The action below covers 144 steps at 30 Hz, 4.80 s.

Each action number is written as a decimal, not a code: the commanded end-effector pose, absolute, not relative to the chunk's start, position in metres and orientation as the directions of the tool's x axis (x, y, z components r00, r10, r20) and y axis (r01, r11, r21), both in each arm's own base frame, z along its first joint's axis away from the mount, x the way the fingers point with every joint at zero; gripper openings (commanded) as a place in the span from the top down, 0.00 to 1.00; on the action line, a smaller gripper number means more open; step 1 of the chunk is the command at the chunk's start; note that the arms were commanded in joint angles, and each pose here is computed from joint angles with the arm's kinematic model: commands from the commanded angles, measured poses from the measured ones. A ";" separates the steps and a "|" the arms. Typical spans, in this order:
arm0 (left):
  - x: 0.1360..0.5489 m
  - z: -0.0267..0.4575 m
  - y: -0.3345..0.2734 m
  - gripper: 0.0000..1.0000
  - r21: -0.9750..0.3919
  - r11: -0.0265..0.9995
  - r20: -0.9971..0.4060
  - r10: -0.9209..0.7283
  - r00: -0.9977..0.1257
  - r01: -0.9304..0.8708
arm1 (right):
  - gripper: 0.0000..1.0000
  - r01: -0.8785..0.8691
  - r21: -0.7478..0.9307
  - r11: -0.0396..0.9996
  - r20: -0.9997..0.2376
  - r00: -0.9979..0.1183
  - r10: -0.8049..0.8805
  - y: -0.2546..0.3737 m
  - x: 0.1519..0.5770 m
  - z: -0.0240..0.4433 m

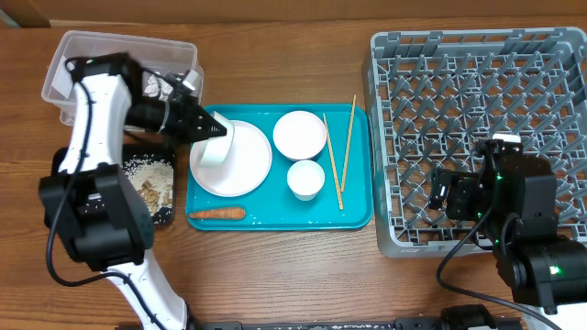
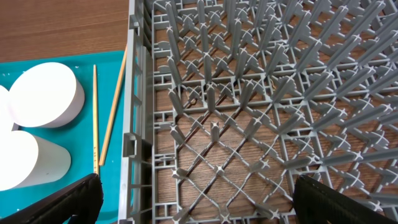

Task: Sort waste into correct bins and load items into the dishwasher
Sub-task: 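Return the emptied plate to the teal tray with the left gripper, then grasp the white cup with the left gripper and lift it, then hand the white cup from the left gripper to the right gripper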

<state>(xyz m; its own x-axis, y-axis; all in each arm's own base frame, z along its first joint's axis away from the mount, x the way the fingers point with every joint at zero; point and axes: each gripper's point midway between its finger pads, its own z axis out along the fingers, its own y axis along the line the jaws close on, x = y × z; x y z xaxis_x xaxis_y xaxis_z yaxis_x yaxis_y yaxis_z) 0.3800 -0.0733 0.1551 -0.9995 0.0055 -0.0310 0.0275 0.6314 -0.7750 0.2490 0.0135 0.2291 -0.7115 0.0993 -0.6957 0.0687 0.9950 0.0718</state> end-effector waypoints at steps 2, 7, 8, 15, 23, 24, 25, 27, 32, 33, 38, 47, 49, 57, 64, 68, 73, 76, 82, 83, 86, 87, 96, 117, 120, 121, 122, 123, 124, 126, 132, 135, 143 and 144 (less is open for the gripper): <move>0.387 0.150 -0.062 0.96 -0.458 0.889 -0.038 -0.055 -0.998 -0.031 | 0.00 0.080 0.074 0.994 -0.720 -0.685 0.109 0.011 0.251 0.242; 0.387 0.138 -0.074 0.96 -0.227 0.974 -0.065 -0.003 -0.998 0.012 | 0.00 0.080 0.074 0.994 -0.720 -0.685 0.109 0.011 0.251 0.242; 0.385 0.136 -0.080 0.96 -0.190 0.981 -0.063 0.018 -0.998 0.029 | 0.00 0.080 0.074 0.994 -0.720 -0.685 0.109 0.011 0.251 0.242; 0.380 0.123 -0.099 0.96 0.023 0.999 -0.087 0.029 -0.996 0.027 | 0.00 0.080 0.073 0.994 -0.720 -0.685 0.108 0.011 0.251 0.242; 0.373 0.082 -0.104 0.96 0.029 1.000 -0.077 -0.010 -0.997 -0.012 | 0.00 0.080 0.074 0.994 -0.720 -0.685 0.109 0.011 0.251 0.242; 0.373 0.078 -0.104 0.96 0.029 1.000 -0.077 -0.010 -0.997 -0.012 | 0.00 0.080 0.074 0.994 -0.720 -0.685 0.109 0.011 0.251 0.242; 0.372 0.074 -0.104 0.96 0.031 0.999 -0.075 -0.009 -0.997 -0.011 | 0.00 0.080 0.074 0.994 -0.720 -0.685 0.109 0.011 0.251 0.242; 0.371 0.066 -0.103 0.96 0.029 1.000 -0.077 -0.009 -0.997 -0.011 | 0.00 0.080 0.074 0.994 -0.720 -0.685 0.109 0.011 0.251 0.242; 0.371 0.058 -0.108 0.94 0.003 1.000 -0.084 -0.009 -0.996 -0.009 | 0.00 0.080 0.073 0.994 -0.719 -0.687 0.108 0.011 0.250 0.242; 0.371 0.058 -0.111 0.87 -0.012 1.000 -0.083 -0.009 -0.997 -0.008 | 0.00 0.080 0.073 0.994 -0.718 -0.687 0.108 0.011 0.250 0.242; 0.372 0.069 -0.125 0.57 -0.089 0.996 -0.068 -0.008 -0.998 -0.002 | 0.00 0.080 0.073 0.994 -0.718 -0.688 0.108 0.011 0.250 0.242; 0.379 0.140 -0.165 0.57 -0.239 0.967 -0.108 0.065 -0.992 0.090 | 0.00 0.081 0.073 0.994 -0.718 -0.688 0.108 0.011 0.250 0.242; 0.375 0.143 -0.174 0.57 -0.261 0.958 -0.105 0.092 -0.990 0.117 | 0.00 0.080 0.073 0.994 -0.718 -0.688 0.108 0.011 0.250 0.242; 0.343 0.125 -0.198 0.56 -0.225 0.957 -0.036 0.183 -0.983 0.186 | 0.00 0.080 0.073 0.994 -0.718 -0.688 0.108 0.011 0.250 0.242; 0.318 0.090 -0.201 0.56 -0.169 0.965 0.032 0.210 -0.977 0.201 | 0.00 0.080 0.073 0.994 -0.718 -0.688 0.108 0.011 0.250 0.242; 0.311 0.071 -0.200 0.61 -0.165 0.968 0.052 0.199 -0.979 0.188 | 0.00 0.080 0.073 0.994 -0.718 -0.688 0.108 0.011 0.250 0.242; 0.312 0.074 -0.199 0.96 -0.165 0.969 0.051 0.195 -0.979 0.184 | 0.00 0.080 0.072 0.994 -0.718 -0.688 0.108 0.011 0.250 0.242; 0.319 0.087 -0.195 0.96 -0.173 0.970 0.041 0.180 -0.983 0.170 | 0.00 0.108 0.046 0.993 -0.720 -0.686 0.108 0.004 0.250 0.241; 0.326 0.155 -0.231 0.96 -0.636 0.720 -0.049 0.319 -0.946 0.276 | 0.00 0.396 -0.063 0.916 -0.766 -0.607 0.210 -0.046 0.250 0.249; 0.328 0.167 -0.235 0.96 -0.707 0.652 -0.073 0.317 -0.946 0.273 | 0.00 0.426 -0.040 0.904 -0.771 -0.589 0.243 -0.049 0.254 0.249; 0.339 0.202 -0.234 0.96 -0.859 0.454 -0.126 0.261 -0.957 0.237 | 0.00 0.397 0.054 0.916 -0.751 -0.589 0.299 -0.037 0.274 0.242; 0.342 0.213 -0.232 0.96 -0.889 0.397 -0.140 0.240 -0.961 0.229 | 0.00 0.348 0.114 0.931 -0.732 -0.605 0.315 -0.025 0.284 0.237; 0.357 0.240 -0.217 0.96 -0.947 0.254 -0.160 0.158 -0.974 0.197 | 0.00 -0.637 0.649 0.416 -0.727 -0.681 0.091 0.147 0.303 0.291; 0.323 0.277 -0.291 0.96 -0.965 -0.002 -0.251 0.308 -0.918 0.263 | 0.00 -0.718 0.674 0.175 -0.734 -0.678 0.048 0.160 0.300 0.294; 0.318 0.279 -0.301 0.96 -0.962 -0.012 -0.263 0.329 -0.907 0.274 | 0.00 -0.717 0.675 0.175 -0.733 -0.678 0.048 0.160 0.300 0.294; 0.317 0.279 -0.303 0.96 -0.961 -0.014 -0.265 0.333 -0.905 0.276 | 0.00 -0.717 0.675 0.175 -0.733 -0.678 0.048 0.160 0.300 0.294; 0.316 0.279 -0.307 0.96 -0.959 -0.019 -0.271 0.341 -0.900 0.282 | 0.02 -0.717 0.675 0.174 -0.733 -0.678 0.048 0.160 0.300 0.294; 0.316 0.280 -0.309 0.96 -0.958 -0.022 -0.277 0.343 -0.898 0.287 | 0.05 -0.717 0.675 0.174 -0.733 -0.678 0.048 0.160 0.299 0.294; 0.316 0.280 -0.310 0.96 -0.958 -0.022 -0.276 0.345 -0.897 0.286 | 0.07 -0.717 0.675 0.173 -0.733 -0.678 0.048 0.160 0.299 0.295; 0.316 0.280 -0.312 0.96 -0.959 -0.020 -0.273 0.347 -0.897 0.284 | 0.13 -0.718 0.675 0.171 -0.733 -0.678 0.047 0.160 0.299 0.295; 0.317 0.277 -0.312 0.96 -0.960 0.002 -0.261 0.344 -0.902 0.279 | 0.20 -0.721 0.671 0.171 -0.737 -0.675 0.047 0.160 0.299 0.295; 0.317 0.277 -0.313 0.96 -0.960 0.002 -0.261 0.346 -0.901 0.279 | 0.24 -0.731 0.660 0.171 -0.747 -0.663 0.047 0.160 0.300 0.296; 0.316 0.276 -0.314 0.96 -0.959 0.007 -0.263 0.347 -0.900 0.283 | 0.35 -0.740 0.651 0.171 -0.755 -0.654 0.046 0.160 0.301 0.298; 0.316 0.276 -0.314 0.96 -0.959 0.007 -0.263 0.347 -0.900 0.283 | 0.35 -0.740 0.651 0.171 -0.755 -0.654 0.046 0.160 0.301 0.298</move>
